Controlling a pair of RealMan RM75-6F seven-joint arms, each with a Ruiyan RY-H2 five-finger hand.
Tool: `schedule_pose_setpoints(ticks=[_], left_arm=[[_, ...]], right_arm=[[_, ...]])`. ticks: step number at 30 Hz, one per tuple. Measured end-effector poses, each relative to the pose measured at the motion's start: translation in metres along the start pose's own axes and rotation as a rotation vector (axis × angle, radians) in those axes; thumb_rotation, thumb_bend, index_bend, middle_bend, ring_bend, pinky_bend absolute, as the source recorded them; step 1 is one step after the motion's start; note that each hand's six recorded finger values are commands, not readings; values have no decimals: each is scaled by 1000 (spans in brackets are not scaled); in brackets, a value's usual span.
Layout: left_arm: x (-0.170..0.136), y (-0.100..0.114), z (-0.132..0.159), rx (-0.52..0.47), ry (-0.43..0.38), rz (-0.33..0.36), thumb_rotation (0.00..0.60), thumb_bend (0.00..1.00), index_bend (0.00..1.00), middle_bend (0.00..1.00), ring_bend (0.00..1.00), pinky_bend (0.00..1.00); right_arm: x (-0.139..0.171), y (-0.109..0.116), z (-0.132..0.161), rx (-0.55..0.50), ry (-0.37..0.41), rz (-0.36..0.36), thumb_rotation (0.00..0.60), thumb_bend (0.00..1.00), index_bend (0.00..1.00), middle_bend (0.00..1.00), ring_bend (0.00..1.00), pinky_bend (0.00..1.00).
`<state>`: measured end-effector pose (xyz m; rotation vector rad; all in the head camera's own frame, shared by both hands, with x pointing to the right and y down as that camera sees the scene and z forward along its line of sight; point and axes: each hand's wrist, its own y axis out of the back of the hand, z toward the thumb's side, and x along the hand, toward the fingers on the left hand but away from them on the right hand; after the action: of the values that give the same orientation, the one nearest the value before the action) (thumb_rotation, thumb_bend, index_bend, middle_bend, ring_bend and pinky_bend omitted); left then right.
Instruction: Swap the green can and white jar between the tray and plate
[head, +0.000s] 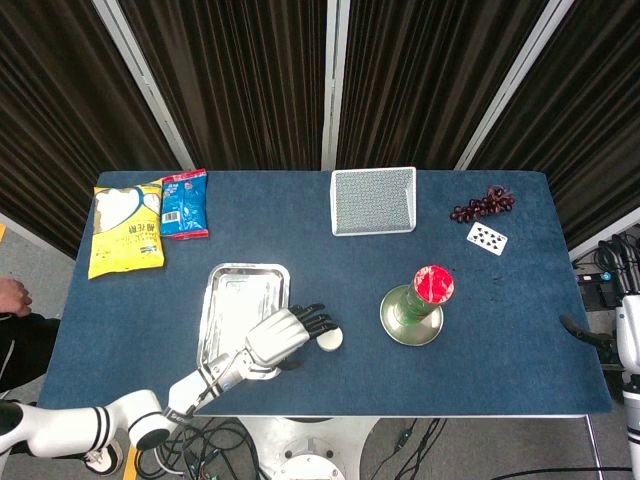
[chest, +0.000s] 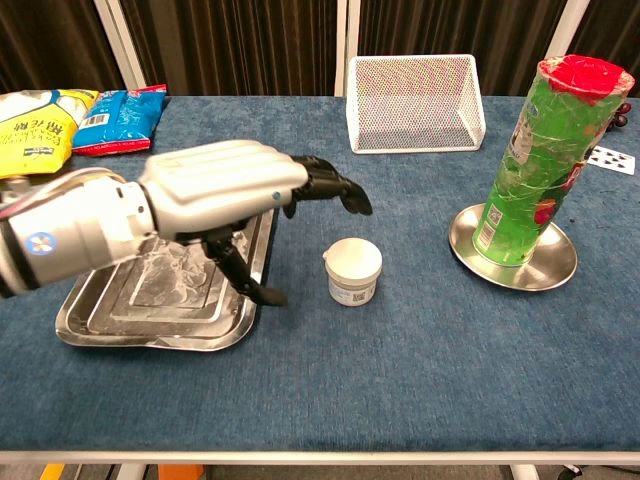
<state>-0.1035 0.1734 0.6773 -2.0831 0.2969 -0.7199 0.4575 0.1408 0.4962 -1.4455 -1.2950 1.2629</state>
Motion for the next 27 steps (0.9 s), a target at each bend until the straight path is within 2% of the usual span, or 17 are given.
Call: schedule_pose_setpoints(ticks=[5, 15, 27], left_arm=[[15, -9, 3, 45, -30, -43, 600, 119, 187, 187, 100, 361], [35, -16, 4, 79, -43, -68, 600, 127, 220, 208, 108, 362], [51, -26, 2, 99, -51, -77, 600, 159, 330, 312, 229, 467]], right_arm=[[2, 5, -7, -4, -9, -15, 600, 0, 0, 0, 0, 0], [3, 2, -16, -13, -28, -6, 600, 5, 0, 0, 0, 0], [5, 0, -25, -17, -49, -3, 600, 12, 0, 0, 0, 0]])
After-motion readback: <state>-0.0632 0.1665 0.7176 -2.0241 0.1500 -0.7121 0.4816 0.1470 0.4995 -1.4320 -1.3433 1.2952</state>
